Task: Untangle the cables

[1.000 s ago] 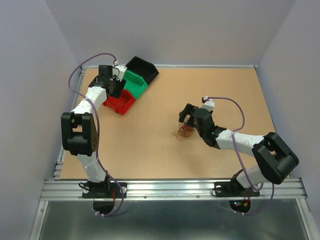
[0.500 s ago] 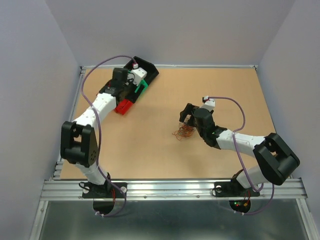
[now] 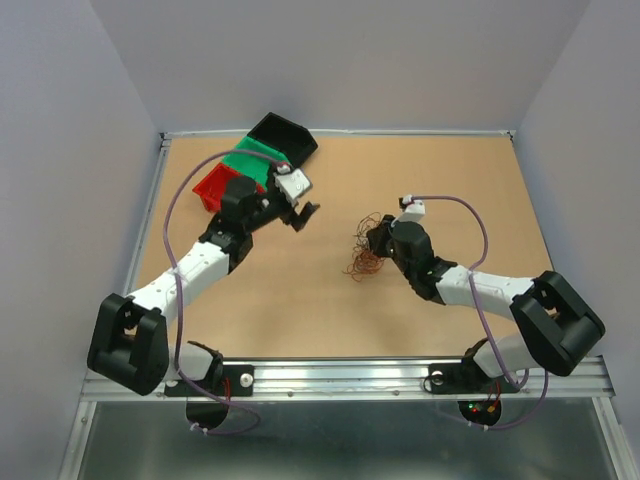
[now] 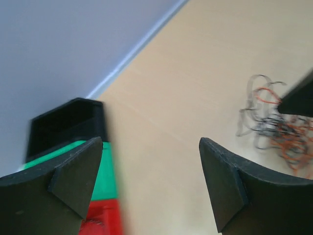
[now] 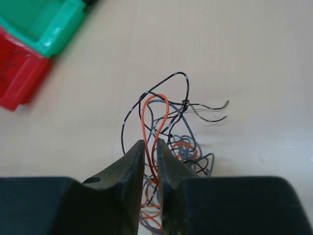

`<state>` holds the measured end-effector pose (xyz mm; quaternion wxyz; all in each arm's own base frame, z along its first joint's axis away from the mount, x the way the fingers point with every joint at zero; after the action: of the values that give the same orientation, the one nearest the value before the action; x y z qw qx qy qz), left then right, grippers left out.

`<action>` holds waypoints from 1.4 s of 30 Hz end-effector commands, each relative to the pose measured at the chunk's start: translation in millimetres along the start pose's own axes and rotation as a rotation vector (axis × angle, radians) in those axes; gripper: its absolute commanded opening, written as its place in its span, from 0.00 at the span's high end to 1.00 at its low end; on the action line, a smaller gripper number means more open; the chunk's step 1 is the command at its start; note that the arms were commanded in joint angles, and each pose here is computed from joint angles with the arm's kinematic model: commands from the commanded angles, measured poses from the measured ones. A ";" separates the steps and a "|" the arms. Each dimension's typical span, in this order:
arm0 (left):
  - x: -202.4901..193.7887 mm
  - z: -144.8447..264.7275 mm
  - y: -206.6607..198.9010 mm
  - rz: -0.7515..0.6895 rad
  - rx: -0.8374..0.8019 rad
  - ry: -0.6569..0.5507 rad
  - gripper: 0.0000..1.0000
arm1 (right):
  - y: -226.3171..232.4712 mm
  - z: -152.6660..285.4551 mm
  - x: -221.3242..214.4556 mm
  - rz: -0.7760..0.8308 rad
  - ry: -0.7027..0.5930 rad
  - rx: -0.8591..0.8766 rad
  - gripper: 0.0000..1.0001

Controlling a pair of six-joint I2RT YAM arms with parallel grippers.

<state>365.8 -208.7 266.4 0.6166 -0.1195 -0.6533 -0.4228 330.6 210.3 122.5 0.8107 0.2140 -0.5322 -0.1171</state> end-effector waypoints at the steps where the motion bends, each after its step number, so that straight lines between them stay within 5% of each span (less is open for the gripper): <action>1: 9.7 2.6 -71.3 0.027 -0.271 -0.213 0.09 | 50.4 21.9 8.5 0.007 -0.020 0.323 0.77; 3: 8.4 4.1 -98.4 0.025 -0.346 -0.229 0.09 | 56.0 24.3 6.9 0.001 -0.008 0.354 0.59; 5: 8.0 0.9 -100.7 0.021 -0.319 -0.230 0.09 | 53.8 24.4 7.8 0.001 -0.014 0.345 0.52; 9: -14.7 -15.6 -103.5 0.085 -0.298 -0.170 0.09 | 46.0 27.3 13.7 -0.003 -0.051 0.309 0.60; 11: -22.8 -23.7 -108.6 0.111 -0.322 -0.151 0.11 | 46.3 28.8 17.0 -0.006 -0.061 0.311 0.72; 14: -26.0 -30.9 -110.6 0.137 -0.331 -0.145 0.12 | 43.1 28.1 17.0 -0.009 -0.064 0.293 0.71; 19: -35.7 -41.7 -112.9 0.155 -0.332 -0.117 0.13 | 31.5 27.4 20.8 -0.006 -0.096 0.232 0.33; 22: -42.9 -49.2 -118.2 0.164 -0.346 -0.099 0.15 | 14.6 24.5 27.6 -0.017 -0.140 0.125 0.29; 30: -44.7 -48.6 -106.2 0.143 -0.275 -0.062 0.18 | -19.6 14.3 30.7 -0.042 -0.147 -0.086 0.35; 35: -45.0 -39.6 -70.4 0.156 -0.073 0.013 0.04 | -28.2 0.8 21.5 -0.054 -0.085 -0.105 0.36; 38: -35.5 -25.5 -50.4 0.170 0.057 -0.045 0.01 | -25.5 -5.2 18.0 -0.040 -0.060 -0.103 0.38; 42: -21.0 -14.4 -56.5 0.135 0.009 -0.123 0.01 | -19.9 -11.0 10.6 -0.025 -0.020 -0.074 0.48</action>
<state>345.0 -250.5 191.2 0.6440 -0.1878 -0.6334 -0.3858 331.5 174.4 94.3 0.8244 0.1565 -0.5221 -0.1526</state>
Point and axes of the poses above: each gripper's point midway between its finger pads, its own z axis back along the fingers, its own y axis along the line the jaws close on, x = y × z, the point moved 2 cm from there along z, back along the fingers, and after that the axes turned 5 degrees about -z, right-handed, at the moved point
